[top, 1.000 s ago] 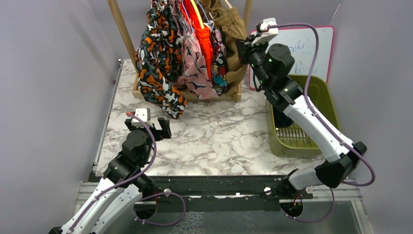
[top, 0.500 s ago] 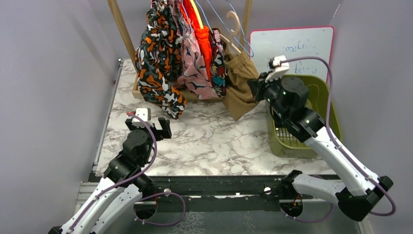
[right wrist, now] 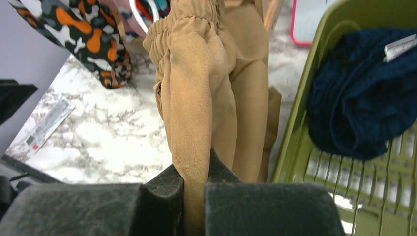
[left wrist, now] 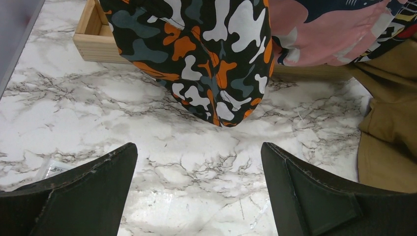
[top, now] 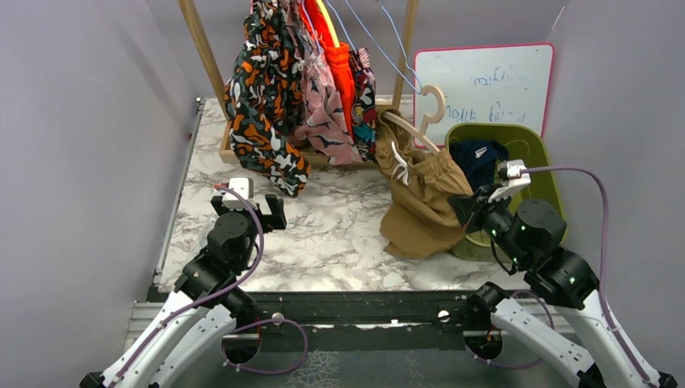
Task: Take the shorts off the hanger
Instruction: Pick up the hanger from the clothes rod, then remove the shorts from the hanger.
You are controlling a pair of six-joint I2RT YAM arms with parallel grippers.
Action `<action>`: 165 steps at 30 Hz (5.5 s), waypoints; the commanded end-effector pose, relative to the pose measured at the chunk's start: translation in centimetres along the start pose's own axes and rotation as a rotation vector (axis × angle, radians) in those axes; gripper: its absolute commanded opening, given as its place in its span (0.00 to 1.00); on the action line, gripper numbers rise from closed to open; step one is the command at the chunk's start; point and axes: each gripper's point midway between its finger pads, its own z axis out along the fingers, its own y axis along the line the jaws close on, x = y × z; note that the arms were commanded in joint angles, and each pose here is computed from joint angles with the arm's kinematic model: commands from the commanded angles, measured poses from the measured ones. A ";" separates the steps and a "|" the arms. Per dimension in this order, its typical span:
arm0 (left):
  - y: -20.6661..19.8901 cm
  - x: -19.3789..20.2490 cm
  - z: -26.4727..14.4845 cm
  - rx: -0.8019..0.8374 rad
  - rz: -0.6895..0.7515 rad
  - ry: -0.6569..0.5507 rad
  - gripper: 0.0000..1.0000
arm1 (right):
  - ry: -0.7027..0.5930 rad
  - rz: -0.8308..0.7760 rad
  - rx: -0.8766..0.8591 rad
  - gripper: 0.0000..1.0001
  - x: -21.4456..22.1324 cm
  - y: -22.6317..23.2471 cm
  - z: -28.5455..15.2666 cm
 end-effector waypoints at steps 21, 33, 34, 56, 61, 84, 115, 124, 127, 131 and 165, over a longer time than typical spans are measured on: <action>-0.4 -1.1 -1.9 0.067 -0.091 -0.047 0.99 | 0.214 -0.015 -0.766 0.01 3.7 10.7 -10.1; 0.4 -1.5 -2.3 0.039 -0.106 -0.064 0.99 | 0.253 -0.042 -0.710 0.01 5.7 10.3 -5.2; 0.6 -1.7 -2.4 0.032 -0.110 -0.072 0.99 | 0.235 -0.044 -0.684 0.01 5.5 10.1 -4.2; -9.4 -3.9 -4.9 0.592 -0.120 -0.103 0.93 | 0.397 -0.029 -0.916 0.01 10.0 15.4 5.9; -11.1 -4.2 -3.0 0.594 -0.147 -0.036 0.84 | 0.405 0.000 -0.940 0.01 10.9 15.5 5.7; -13.6 -0.5 1.4 0.582 -0.217 0.091 0.36 | 0.369 0.060 -0.969 0.01 11.0 15.5 3.4; -5.4 -9.2 1.1 0.200 0.087 -0.201 0.00 | 0.290 -0.167 -0.784 0.61 1.2 16.5 7.8; -5.4 -6.5 1.1 0.222 0.099 -0.148 0.00 | 0.319 -0.350 -0.584 0.56 4.3 19.7 11.4; -5.6 -6.1 1.2 0.239 0.118 -0.138 0.00 | 0.302 -0.350 -0.608 0.53 4.4 20.8 11.9; -6.0 -5.6 1.3 0.267 0.143 -0.112 0.00 | 0.315 -0.376 -0.592 0.53 5.2 22.0 13.4; -5.3 -5.1 2.2 0.283 0.124 -0.077 0.00 | 0.358 -0.428 -0.615 0.11 9.7 24.5 17.0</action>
